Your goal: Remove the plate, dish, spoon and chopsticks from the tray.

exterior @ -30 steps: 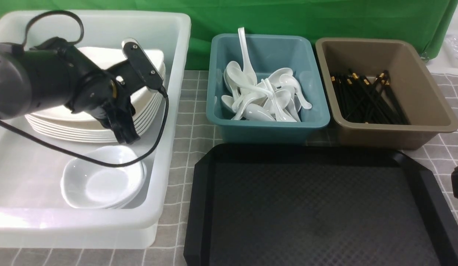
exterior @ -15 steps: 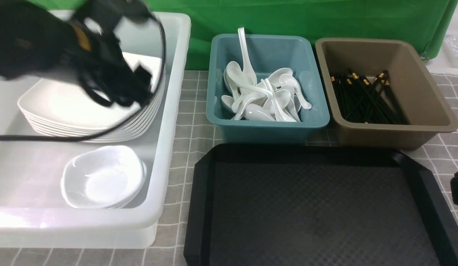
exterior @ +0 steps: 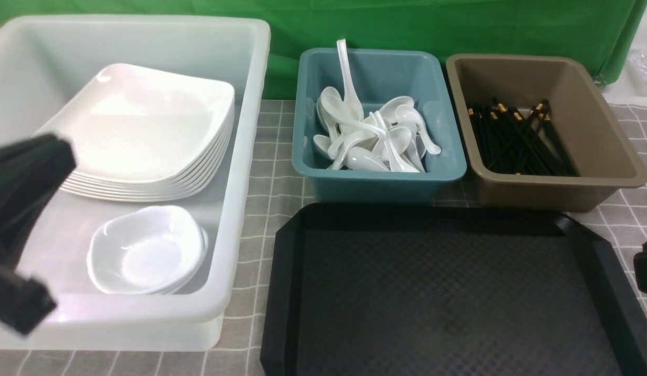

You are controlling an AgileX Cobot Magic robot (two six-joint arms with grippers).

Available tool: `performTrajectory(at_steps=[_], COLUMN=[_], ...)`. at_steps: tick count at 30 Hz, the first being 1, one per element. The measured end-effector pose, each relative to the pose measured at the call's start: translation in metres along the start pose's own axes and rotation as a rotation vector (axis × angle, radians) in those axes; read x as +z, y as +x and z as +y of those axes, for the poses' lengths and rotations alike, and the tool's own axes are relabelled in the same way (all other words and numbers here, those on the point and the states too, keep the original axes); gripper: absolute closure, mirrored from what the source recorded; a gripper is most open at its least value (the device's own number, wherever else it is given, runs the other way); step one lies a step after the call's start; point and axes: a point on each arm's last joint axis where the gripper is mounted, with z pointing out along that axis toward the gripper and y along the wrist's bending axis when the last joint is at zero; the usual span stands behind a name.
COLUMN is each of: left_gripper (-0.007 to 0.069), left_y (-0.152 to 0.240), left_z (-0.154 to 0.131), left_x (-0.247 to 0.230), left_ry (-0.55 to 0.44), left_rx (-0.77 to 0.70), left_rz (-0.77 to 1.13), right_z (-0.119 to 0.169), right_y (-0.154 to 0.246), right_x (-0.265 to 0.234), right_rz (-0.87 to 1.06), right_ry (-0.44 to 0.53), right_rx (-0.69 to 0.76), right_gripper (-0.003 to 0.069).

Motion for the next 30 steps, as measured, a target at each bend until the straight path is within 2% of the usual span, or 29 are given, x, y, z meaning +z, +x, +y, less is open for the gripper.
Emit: performTrajectory(at_steps=[5, 16, 21, 25, 27, 30], left_gripper=[0.0615, 0.0615, 0.0615, 0.0615, 0.0615, 0.0615], left_y=[0.031, 0.088, 0.115, 0.132, 0.135, 0.135], left_z=[-0.001, -0.005, -0.007, -0.008, -0.008, -0.008], left_x=[-0.011, -0.013, -0.017, -0.02, -0.021, -0.021], left_ry=[-0.02, -0.008, -0.001, 0.003, 0.004, 0.004], left_rx=[0.001, 0.002, 0.008, 0.008, 0.008, 0.008], left_rz=[-0.035, 0.128, 0.208, 0.261, 0.272, 0.272], right_z=[0.0, -0.001, -0.021, -0.043, -0.047, -0.05], right_y=[0.0, 0.0, 0.001, 0.014, 0.022, 0.034], right_x=[0.0, 0.0, -0.013, -0.041, -0.049, -0.053], right_rz=[0.0, -0.002, -0.063, -0.158, -0.182, -0.188], right_ry=[0.0, 0.008, 0.166, 0.457, 0.554, 0.632], right_rx=[0.0, 0.012, 0.113, 0.086, 0.082, 0.068], right_gripper=[0.0532, 0.0515, 0.0508, 0.0497, 0.0497, 0.0496])
